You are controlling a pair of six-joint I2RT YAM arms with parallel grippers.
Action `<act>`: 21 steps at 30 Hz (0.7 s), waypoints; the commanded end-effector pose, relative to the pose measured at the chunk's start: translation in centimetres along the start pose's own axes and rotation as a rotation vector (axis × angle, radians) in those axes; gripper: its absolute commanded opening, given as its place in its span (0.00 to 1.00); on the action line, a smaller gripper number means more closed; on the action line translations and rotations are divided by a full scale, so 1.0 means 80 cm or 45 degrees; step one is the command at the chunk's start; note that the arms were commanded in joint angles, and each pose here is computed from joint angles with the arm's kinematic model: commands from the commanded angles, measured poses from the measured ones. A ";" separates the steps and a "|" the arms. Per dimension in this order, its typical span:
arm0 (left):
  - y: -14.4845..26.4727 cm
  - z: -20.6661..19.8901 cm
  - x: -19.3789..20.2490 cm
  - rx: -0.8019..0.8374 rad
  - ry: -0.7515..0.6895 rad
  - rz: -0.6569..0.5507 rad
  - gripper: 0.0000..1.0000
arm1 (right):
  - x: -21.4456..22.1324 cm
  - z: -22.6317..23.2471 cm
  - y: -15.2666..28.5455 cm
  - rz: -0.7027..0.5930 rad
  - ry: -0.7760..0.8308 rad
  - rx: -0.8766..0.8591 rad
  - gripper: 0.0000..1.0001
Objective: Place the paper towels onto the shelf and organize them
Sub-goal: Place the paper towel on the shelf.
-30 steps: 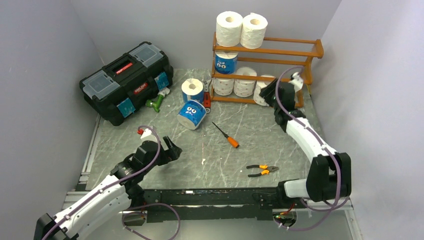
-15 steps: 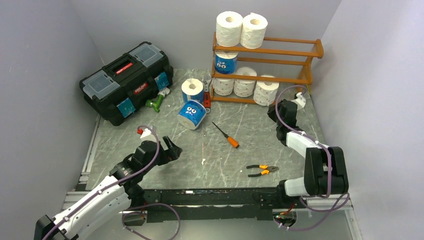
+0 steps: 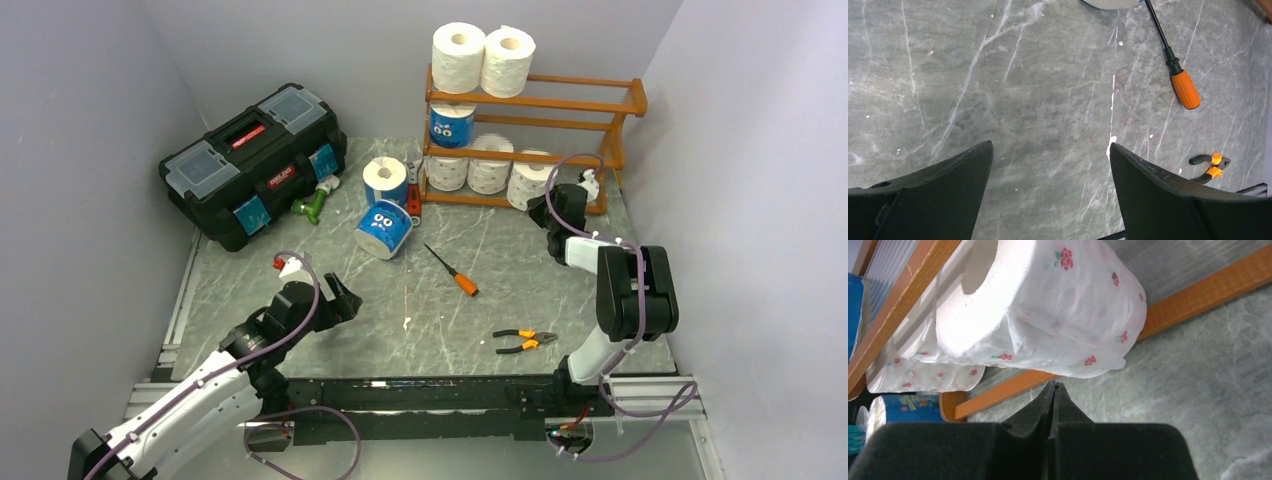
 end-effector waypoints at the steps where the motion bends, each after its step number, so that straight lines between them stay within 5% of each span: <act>1: 0.003 -0.018 -0.016 0.040 0.031 -0.076 0.92 | -0.030 0.020 -0.017 -0.105 -0.002 -0.081 0.00; 21: -0.013 -0.025 -0.018 -0.022 -0.004 -0.060 0.93 | -0.039 0.018 -0.060 -0.097 -0.029 -0.163 0.00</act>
Point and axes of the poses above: each gripper's point midway between its finger pads, its own y axis back along the fingers, its own z axis along the line the jaws close on, x = y × z, the point moved 8 cm from there along y, back along the fingers, and after that the axes turned 11 degrees about y, right-handed, at the moved point
